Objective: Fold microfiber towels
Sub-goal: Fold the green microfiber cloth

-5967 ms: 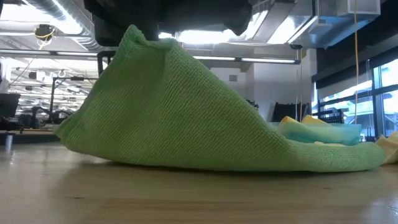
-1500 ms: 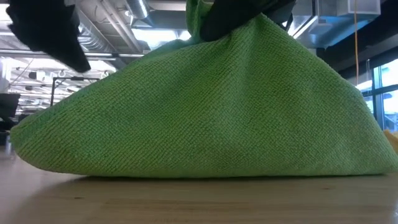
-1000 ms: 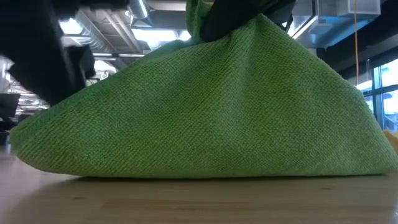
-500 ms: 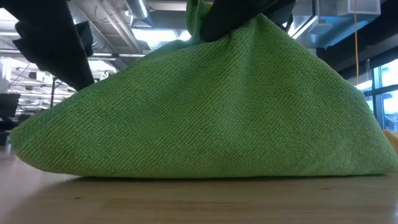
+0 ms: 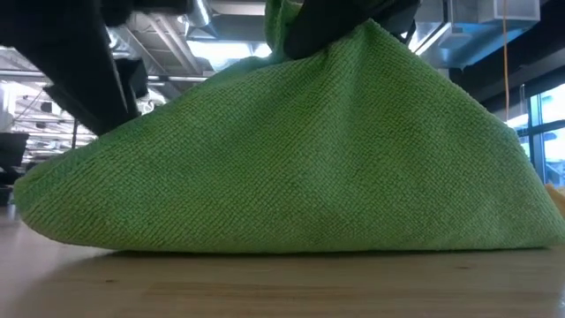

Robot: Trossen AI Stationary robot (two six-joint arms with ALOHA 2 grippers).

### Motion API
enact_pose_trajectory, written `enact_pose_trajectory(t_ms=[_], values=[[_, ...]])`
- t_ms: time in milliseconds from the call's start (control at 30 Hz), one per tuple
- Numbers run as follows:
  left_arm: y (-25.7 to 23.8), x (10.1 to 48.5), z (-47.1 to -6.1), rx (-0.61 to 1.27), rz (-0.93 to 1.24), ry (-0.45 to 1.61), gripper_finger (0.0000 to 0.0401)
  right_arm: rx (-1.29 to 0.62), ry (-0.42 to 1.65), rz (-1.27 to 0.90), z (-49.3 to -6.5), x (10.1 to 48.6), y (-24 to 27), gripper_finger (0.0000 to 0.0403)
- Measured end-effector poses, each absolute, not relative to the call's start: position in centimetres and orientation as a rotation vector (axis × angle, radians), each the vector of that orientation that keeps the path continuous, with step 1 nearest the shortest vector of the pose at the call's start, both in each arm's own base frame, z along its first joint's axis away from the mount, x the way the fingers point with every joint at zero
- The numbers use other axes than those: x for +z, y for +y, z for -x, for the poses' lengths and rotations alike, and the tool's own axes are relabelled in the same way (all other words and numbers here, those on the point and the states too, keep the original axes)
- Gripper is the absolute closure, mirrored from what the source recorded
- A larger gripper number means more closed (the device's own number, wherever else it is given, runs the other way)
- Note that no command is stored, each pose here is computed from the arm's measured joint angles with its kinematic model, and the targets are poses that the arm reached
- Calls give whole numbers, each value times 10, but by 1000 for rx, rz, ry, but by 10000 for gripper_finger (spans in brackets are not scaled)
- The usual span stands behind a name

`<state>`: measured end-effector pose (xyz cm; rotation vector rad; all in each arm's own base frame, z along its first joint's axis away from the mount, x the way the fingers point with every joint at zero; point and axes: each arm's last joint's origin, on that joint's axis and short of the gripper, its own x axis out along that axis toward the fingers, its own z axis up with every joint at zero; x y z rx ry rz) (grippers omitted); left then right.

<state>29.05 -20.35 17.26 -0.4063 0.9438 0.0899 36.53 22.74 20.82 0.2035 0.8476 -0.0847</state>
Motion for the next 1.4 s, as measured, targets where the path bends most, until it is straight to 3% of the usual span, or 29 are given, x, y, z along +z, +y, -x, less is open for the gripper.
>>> enact_pose_trajectory(t_ms=[267, 400, 600, 1200, 1400], values=[[-199, 168, -295, 36, 508, 944, 170, -85, 854, -192, -365, 208, 227, 396], [-206, 169, -294, 9, 517, 926, 170, -84, 855, -176, -365, 208, 227, 386], [-216, 165, -287, -11, 487, 943, 170, -185, 821, -158, -358, 219, 220, 396], [-208, 165, -292, 98, 448, 857, 171, -210, 811, -165, -356, 223, 218, 388], [-211, 164, -289, 93, 437, 869, 192, -248, 749, -160, -350, 244, 211, 397]])
